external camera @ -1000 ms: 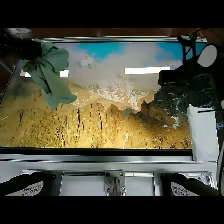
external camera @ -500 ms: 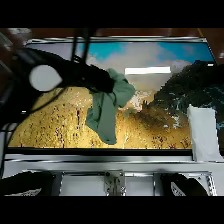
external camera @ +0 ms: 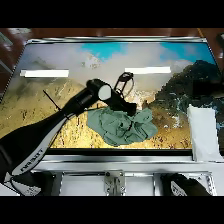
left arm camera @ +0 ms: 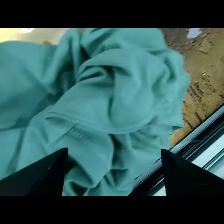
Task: Fold the shirts.
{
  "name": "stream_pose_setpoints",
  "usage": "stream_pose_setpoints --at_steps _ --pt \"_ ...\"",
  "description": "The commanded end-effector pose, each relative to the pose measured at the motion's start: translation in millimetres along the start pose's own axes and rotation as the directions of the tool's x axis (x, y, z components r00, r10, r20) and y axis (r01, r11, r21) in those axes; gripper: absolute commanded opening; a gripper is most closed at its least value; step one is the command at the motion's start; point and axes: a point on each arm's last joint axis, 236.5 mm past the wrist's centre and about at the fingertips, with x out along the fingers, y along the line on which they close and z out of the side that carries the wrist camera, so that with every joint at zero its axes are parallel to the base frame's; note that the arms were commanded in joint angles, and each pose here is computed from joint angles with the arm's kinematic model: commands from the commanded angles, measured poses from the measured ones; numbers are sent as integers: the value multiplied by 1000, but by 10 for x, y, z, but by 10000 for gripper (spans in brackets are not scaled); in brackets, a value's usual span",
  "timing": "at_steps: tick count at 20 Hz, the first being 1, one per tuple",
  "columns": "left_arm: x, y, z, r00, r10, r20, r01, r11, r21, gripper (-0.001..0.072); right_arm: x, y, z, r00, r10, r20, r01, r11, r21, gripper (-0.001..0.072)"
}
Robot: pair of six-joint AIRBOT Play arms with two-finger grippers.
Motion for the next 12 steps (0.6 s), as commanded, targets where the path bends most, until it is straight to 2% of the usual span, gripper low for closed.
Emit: stream_pose_setpoints --at_steps 1,4,6,9,12 --pt "-536 582 -179 992 19 -122 -23 999 -32 720 610 -45 -145 977 113 -181 -108 993 39 632" --pt "-1193 1131 -319 991 56 -120 -70 991 -117 720 927 -273 -244 928 298 -223 -233 932 278 631" --pt "-1291 1341 -661 989 46 -140 -76 975 -211 720 1058 -495 -349 913 345 -219 -244 890 385 631" --pt "-896 1265 -1508 975 -78 -206 -4 929 -369 720 1353 -635 -649 899 366 -239 -222 853 472 631" --pt "-362 1023 -2067 970 -196 -140 93 841 -533 720 1615 -457 -938 866 410 -287 -245 847 472 631"
